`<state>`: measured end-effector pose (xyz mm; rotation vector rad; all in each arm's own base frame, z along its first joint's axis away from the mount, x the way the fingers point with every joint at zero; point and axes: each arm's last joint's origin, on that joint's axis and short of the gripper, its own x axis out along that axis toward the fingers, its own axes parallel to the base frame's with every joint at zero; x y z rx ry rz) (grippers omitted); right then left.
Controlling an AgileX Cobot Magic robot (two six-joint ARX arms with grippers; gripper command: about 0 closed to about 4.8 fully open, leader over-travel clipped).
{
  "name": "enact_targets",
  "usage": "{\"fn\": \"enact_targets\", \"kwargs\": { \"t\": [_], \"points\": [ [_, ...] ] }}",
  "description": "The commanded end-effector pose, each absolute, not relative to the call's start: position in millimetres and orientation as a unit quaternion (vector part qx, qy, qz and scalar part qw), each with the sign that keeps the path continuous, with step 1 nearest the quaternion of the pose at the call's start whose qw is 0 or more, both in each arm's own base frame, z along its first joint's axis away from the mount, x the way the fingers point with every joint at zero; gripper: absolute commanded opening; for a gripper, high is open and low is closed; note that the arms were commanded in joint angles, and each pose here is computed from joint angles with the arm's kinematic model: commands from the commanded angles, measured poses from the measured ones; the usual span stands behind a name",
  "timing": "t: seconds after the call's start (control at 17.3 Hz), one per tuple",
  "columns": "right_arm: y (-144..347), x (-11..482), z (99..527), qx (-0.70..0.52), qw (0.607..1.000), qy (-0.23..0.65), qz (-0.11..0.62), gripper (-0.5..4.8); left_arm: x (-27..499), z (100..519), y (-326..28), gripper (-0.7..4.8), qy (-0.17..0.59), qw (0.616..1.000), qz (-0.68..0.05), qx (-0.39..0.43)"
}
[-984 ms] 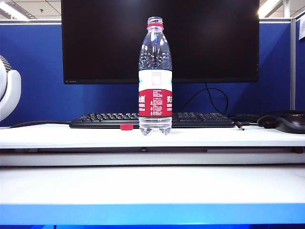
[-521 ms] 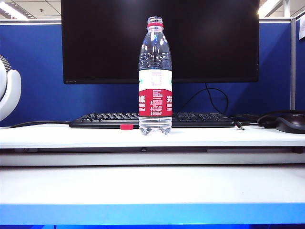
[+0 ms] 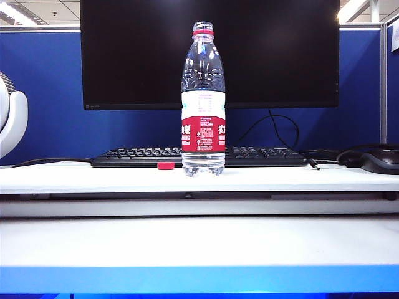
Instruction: Unscrew the cap from the plastic bottle on the table.
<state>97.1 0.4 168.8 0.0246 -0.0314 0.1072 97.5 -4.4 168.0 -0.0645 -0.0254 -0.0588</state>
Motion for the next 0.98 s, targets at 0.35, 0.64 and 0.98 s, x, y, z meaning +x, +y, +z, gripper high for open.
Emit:
{"fn": "enact_targets", "kwargs": {
  "t": [0.35,0.64,0.98],
  "points": [
    [-1.2,97.3,168.9,0.018,0.999,-0.021,0.021,-0.06,97.2,169.5,-4.6,-0.03,-0.02,0.999,-0.032,-0.03],
    [-1.2,97.4,168.3,0.023,0.999,-0.018,0.021,-0.06,97.2,169.5,-4.6,-0.03,-0.02,0.999,-0.032,-0.03],
    [-1.2,97.3,168.3,0.023,0.999,-0.017,0.021,-0.06,97.2,169.5,-4.6,-0.03,-0.02,0.999,-0.032,-0.03]
  ]
}}
